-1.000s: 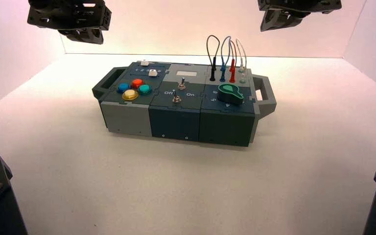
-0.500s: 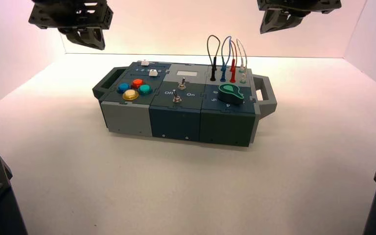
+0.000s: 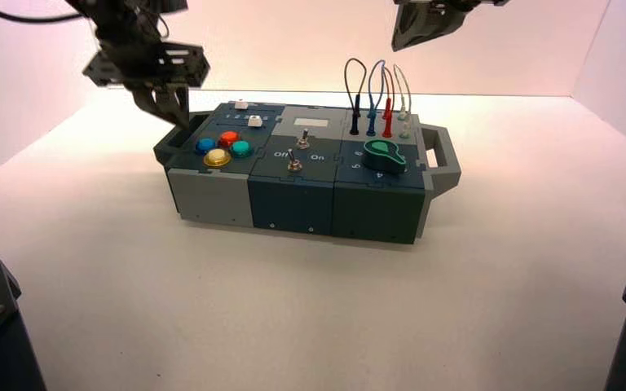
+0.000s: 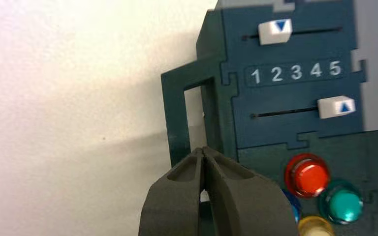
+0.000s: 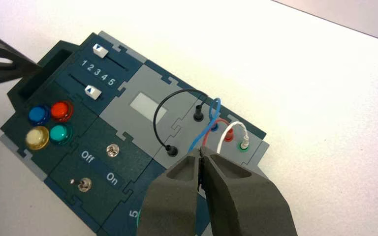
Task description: Flip the bottom switch on with the right gripper.
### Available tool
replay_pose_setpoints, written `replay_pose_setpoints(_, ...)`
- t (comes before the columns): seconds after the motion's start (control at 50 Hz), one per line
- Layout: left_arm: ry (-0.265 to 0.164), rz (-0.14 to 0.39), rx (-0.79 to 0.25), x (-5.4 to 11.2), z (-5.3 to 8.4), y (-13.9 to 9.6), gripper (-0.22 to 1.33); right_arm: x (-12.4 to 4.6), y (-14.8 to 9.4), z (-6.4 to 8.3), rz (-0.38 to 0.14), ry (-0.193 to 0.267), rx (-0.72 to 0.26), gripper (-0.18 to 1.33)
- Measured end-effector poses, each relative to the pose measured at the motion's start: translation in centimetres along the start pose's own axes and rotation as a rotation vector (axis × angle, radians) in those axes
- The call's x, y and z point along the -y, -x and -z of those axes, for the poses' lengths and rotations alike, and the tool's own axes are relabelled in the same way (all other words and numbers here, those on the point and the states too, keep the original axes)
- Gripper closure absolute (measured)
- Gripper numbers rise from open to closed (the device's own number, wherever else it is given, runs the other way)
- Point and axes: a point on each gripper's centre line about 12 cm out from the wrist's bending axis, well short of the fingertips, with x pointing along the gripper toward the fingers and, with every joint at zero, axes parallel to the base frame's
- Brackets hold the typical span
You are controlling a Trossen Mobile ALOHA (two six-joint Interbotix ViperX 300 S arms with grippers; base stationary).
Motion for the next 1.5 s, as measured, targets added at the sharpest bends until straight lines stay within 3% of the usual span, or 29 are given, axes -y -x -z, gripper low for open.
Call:
replay_pose_setpoints(0.46, 0.004, -0.004, -0.014, -0.1, -0.2, -1.6, 1.28, -3.8, -1.3, 0.6, -0.075, 0.093, -0.149, 1.29)
replay_pose_setpoints(0.84, 0.003, -0.003, -0.028, -0.1, -0.2, -2.1, 1.28, -9.0, -4.2, 2.1, -0.153, 0.213, -0.279, 1.29)
replay_pose_setpoints(1.14, 0.005, -0.003, -0.026, -0.1, -0.3, -2.1, 1.28, -12.1, -4.2, 2.5, -0.211, 0.250, -0.288, 1.29)
replay_pose_setpoints(1.5, 0.006, -0.003, -0.034, -0.1, -0.4, -2.3, 1.28, -14.0, -4.3, 3.3, -0.244, 0.271, -0.307, 1.29)
